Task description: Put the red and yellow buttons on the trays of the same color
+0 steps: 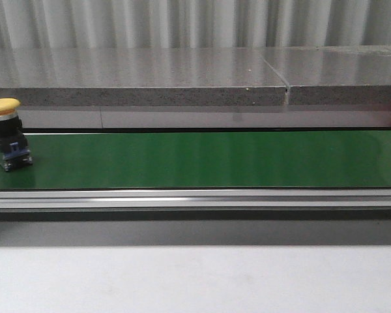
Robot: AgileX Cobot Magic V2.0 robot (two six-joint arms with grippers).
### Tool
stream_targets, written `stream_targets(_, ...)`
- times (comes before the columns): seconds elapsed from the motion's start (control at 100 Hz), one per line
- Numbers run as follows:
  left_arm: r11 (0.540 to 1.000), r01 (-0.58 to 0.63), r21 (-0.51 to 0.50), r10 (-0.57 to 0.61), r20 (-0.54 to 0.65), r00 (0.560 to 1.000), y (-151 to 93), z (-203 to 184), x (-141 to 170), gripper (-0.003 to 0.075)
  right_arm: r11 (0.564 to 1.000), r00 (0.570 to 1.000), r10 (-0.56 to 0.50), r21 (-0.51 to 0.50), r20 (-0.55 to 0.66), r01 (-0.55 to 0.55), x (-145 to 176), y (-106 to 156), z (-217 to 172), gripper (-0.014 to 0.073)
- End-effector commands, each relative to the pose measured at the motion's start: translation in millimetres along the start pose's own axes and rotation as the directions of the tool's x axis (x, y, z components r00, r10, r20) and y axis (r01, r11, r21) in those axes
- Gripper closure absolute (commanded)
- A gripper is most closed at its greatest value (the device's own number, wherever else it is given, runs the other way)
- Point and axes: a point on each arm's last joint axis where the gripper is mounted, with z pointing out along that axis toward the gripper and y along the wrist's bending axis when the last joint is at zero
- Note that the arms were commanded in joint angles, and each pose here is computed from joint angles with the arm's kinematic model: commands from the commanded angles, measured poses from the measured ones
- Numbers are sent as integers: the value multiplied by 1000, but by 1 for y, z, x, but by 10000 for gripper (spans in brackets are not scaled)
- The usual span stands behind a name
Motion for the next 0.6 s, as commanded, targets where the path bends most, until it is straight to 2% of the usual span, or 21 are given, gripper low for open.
stream_targets(0.0, 998, -34, 52, 29, 99, 995, -17, -38, -3, 491, 1000, 996, -13, -4, 87, 14, -13, 1, -4, 718)
stream_targets(0.35, 975, -207, -80, 212, 64, 975, -16, -82, 15, 491, 1000, 996, -13, -4, 87, 14, -13, 1, -4, 718)
stream_targets(0.48, 952, -275, -133, 288, 91, 953, -22, -105, 26, 491, 1000, 996, -13, -4, 87, 14, -13, 1, -4, 718)
stream_targets(0.59, 942, -309, -129, 325, 131, 937, -29, -123, 38, 491, 1000, 996, -13, -4, 87, 14, -13, 1, -4, 718)
